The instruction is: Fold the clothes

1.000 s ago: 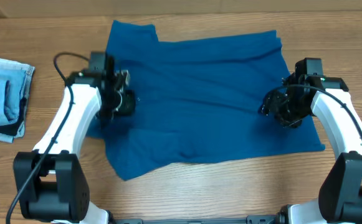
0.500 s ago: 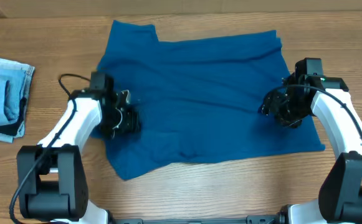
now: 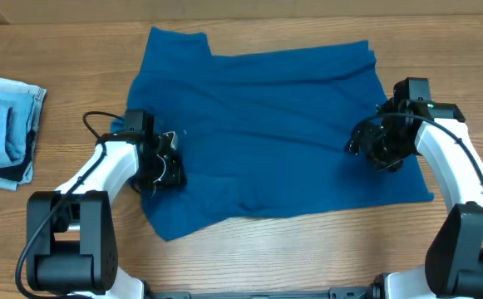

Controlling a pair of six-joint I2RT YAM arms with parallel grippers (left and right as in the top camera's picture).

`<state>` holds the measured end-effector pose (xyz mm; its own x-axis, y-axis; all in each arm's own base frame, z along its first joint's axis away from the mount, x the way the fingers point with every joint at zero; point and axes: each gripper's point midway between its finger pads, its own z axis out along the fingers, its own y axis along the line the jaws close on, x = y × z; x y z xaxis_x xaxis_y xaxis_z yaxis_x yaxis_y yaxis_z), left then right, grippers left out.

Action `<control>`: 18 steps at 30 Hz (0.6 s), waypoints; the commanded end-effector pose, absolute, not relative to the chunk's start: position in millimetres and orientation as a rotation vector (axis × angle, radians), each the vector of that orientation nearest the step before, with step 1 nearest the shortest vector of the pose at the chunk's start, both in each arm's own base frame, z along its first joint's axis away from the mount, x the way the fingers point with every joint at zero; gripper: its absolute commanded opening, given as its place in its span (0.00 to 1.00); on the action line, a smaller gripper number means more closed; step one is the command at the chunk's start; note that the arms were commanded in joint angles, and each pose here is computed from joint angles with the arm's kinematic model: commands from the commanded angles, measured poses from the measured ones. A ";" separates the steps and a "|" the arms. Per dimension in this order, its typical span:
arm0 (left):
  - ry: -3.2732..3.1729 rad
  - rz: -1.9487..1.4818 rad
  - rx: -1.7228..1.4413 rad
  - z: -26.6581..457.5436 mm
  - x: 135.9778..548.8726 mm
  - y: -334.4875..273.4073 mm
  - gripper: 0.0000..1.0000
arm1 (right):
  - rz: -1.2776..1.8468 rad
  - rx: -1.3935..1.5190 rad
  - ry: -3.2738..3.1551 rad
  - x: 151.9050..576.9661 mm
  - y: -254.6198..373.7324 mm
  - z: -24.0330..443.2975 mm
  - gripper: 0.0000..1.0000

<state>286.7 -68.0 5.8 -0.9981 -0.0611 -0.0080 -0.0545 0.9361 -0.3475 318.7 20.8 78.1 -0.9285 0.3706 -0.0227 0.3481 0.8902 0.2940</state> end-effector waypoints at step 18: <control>2.999 -0.598 0.066 92.0 323.0 -73.7 0.04 | 0.449 0.555 2.967 319.1 22.9 80.9 0.67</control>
<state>302.1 -71.5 61.8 -0.9998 -0.0111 0.0171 -0.0165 0.9317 -0.3628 318.8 20.8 78.1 -0.9284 0.3710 -0.0230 0.3484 0.8900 0.2941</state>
